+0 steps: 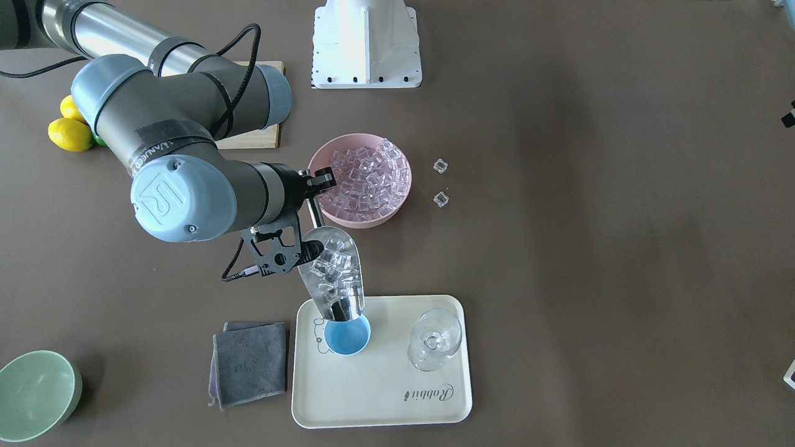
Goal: Put ice in cup with scoop
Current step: 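Tilt the scoop over the light-blue cup with the right gripper to pour ice, then carry the empty scoop back toward its spot near the cutting board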
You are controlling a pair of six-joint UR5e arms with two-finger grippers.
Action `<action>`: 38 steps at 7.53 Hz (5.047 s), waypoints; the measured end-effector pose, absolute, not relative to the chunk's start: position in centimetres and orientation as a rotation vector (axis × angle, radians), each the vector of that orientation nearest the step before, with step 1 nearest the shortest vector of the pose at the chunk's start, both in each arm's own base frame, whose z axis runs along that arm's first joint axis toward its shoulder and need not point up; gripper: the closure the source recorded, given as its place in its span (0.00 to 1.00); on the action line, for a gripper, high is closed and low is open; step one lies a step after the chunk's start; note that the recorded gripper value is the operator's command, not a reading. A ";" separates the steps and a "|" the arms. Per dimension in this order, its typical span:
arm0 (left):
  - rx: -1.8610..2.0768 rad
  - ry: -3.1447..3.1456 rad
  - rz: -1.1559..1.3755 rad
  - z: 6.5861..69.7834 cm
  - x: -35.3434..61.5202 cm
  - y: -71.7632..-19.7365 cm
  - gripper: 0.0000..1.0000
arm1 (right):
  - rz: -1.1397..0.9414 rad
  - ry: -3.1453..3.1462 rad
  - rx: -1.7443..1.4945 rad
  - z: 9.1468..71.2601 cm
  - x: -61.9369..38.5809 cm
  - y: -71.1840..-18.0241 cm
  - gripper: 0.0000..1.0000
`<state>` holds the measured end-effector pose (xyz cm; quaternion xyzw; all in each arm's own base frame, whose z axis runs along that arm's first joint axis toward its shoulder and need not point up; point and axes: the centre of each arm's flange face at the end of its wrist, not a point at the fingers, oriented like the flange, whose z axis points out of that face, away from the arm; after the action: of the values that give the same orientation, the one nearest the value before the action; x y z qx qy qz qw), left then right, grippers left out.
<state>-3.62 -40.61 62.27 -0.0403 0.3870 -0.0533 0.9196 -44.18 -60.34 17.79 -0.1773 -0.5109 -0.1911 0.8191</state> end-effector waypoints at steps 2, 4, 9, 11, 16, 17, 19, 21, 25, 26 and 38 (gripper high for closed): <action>-0.103 0.768 -0.115 62.2 -3.6 -41.2 0.01 | -0.380 -1.145 -0.443 18.0 -44.2 -60.5 1.00; -0.156 0.735 -0.138 61.5 -3.7 -42.6 0.01 | -0.370 -1.192 -0.484 18.1 -44.0 -60.6 1.00; -0.156 0.739 -0.215 58.6 -6.7 -43.6 0.01 | -0.358 -1.280 -0.532 19.5 -43.0 -61.1 1.00; -0.173 0.750 -0.244 57.7 -7.4 -42.3 0.01 | -0.359 -1.305 -0.534 19.8 -42.6 -61.3 1.00; -0.189 0.731 -0.268 58.6 -8.2 -42.5 0.01 | -0.356 -1.336 -0.562 20.4 -42.5 -61.2 1.00; -0.194 0.722 -0.272 59.0 -8.3 -42.5 0.01 | -0.355 -1.336 -0.564 20.5 -42.4 -61.2 1.00; -0.191 0.718 -0.277 59.1 -8.5 -42.6 0.01 | -0.354 -1.347 -0.573 20.5 -42.4 -61.2 1.00; -0.168 0.724 -0.264 58.6 -8.5 -43.1 0.01 | -0.354 -1.361 -0.585 20.5 -42.4 -61.1 1.00; -0.149 0.730 -0.253 60.7 -8.5 -43.4 0.01 | -0.353 -1.371 -0.595 20.4 -42.5 -61.2 1.00; -0.156 0.730 -0.255 61.7 -8.5 -43.3 0.01 | -0.352 -1.371 -0.596 20.5 -42.5 -61.2 1.00; -0.013 0.749 0.053 65.7 -8.6 -42.9 0.01 | -0.377 -1.083 -0.225 20.5 -39.3 -56.0 1.00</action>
<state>-8.58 -42.91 65.68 -0.0066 0.3657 0.0256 0.9304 -39.27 -55.95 20.55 -0.1060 -0.5111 -0.1782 0.8341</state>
